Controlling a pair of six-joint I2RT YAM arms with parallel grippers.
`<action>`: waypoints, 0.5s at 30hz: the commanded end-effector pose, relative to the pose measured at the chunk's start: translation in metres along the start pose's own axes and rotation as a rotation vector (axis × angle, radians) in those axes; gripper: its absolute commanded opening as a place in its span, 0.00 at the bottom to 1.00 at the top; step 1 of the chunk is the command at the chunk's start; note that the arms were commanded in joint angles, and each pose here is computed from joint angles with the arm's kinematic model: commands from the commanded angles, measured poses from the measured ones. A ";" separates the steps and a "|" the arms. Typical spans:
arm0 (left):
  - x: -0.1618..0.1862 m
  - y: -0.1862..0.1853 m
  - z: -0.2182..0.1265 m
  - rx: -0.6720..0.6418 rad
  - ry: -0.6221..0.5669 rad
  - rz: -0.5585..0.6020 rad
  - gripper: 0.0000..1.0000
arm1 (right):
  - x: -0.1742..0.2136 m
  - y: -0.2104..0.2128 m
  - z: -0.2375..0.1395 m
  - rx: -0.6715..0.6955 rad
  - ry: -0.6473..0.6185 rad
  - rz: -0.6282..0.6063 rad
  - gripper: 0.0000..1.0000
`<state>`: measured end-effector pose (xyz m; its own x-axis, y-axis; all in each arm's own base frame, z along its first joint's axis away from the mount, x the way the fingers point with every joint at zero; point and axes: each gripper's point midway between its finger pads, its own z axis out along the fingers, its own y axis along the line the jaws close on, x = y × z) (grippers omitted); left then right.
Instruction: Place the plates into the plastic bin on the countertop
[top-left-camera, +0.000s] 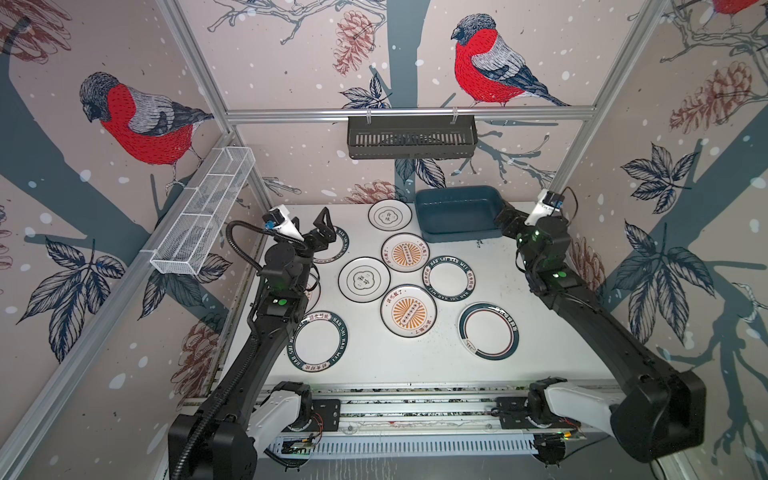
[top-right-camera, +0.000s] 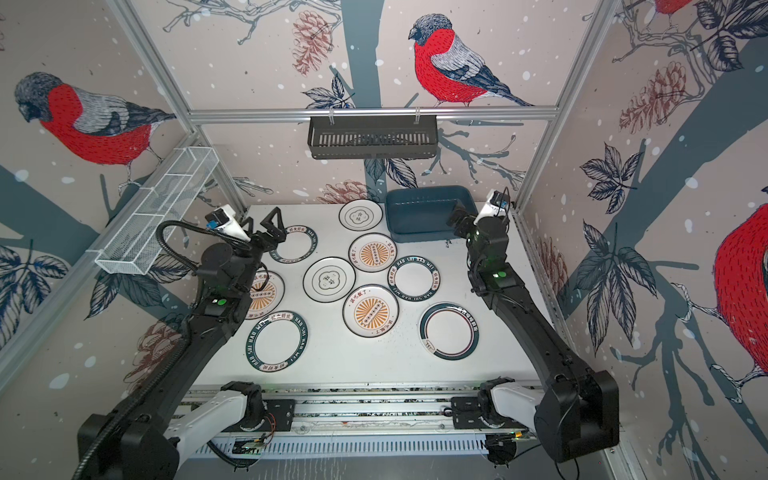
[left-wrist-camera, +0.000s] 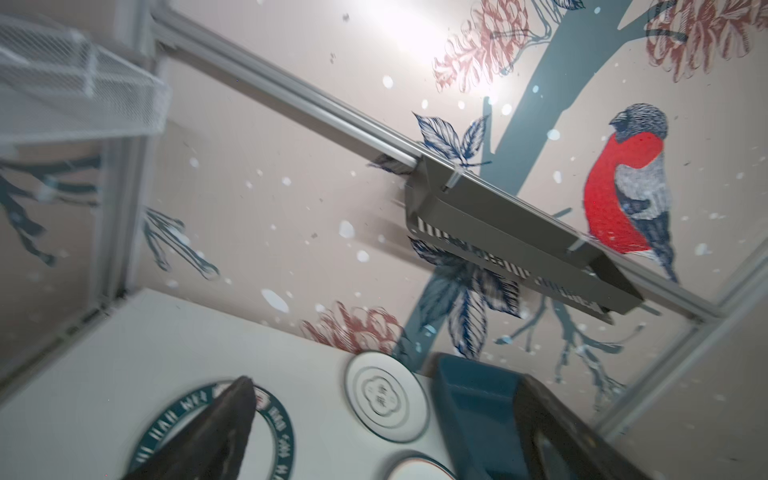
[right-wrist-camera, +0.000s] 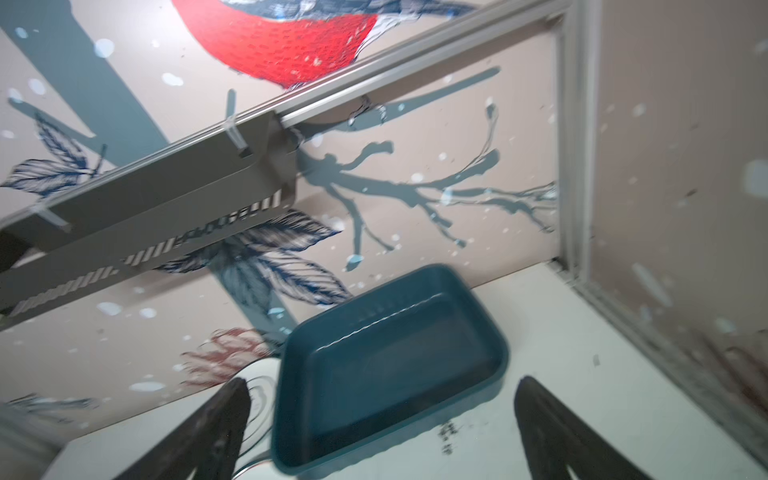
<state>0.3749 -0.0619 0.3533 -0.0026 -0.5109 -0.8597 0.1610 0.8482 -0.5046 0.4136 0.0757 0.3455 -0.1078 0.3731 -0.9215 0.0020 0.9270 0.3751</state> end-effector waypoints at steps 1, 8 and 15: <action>0.053 -0.025 -0.005 0.046 0.202 -0.323 0.96 | 0.059 0.032 -0.013 -0.076 0.305 0.178 1.00; 0.086 -0.120 0.002 0.239 0.362 -0.371 0.96 | 0.049 0.127 -0.048 -0.346 0.301 0.208 1.00; 0.089 -0.148 0.010 0.431 0.397 -0.419 0.97 | 0.057 0.103 -0.041 -0.360 0.319 0.363 1.00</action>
<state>0.3638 -0.2308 0.3362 -0.4768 -0.6065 -0.6363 0.3926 0.5007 -0.7715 0.3642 0.1947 0.3372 -0.4240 0.5180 -0.7429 -0.2510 0.7209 0.6459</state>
